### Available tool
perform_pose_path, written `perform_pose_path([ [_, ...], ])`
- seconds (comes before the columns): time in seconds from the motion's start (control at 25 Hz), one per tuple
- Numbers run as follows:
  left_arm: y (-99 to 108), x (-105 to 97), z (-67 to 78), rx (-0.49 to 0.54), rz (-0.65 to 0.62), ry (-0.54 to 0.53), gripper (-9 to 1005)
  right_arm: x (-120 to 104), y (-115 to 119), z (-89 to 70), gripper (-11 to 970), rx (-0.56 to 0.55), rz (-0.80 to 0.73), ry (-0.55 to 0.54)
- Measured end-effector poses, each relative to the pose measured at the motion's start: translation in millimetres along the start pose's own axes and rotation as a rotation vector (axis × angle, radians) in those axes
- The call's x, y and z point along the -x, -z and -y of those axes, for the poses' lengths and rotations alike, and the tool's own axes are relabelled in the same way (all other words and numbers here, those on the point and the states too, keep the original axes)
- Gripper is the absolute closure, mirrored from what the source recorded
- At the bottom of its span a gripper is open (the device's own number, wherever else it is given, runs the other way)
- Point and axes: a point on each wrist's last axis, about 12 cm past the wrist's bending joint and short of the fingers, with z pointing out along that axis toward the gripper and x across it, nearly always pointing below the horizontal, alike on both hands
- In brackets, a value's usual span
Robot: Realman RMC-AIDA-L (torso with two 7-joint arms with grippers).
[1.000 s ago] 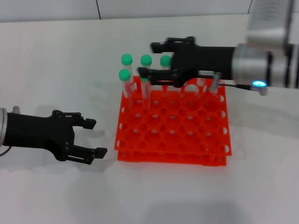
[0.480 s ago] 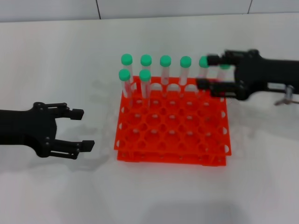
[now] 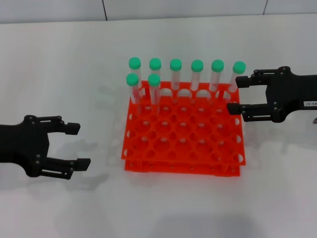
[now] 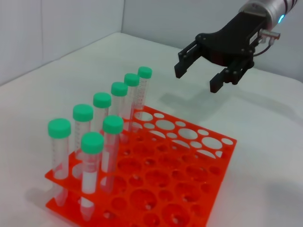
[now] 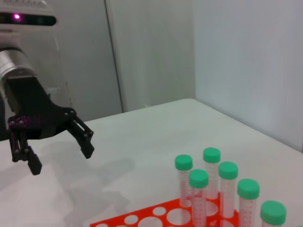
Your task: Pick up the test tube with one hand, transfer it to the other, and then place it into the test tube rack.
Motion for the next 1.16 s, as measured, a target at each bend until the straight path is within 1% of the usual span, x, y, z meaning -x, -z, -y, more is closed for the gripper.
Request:
perform_pose_path([
  [0.52,0.1,-3.4,3.0,-0.004,-0.005,0.014,113,0.3,-4.9,-0.1,266,0.017,-0.045,0.017],
  [1.16,-0.8,-3.0,3.1,-0.005,0.0,0.014,113,1.6,-4.9,-2.4,266,0.039,-0.044,0.02],
])
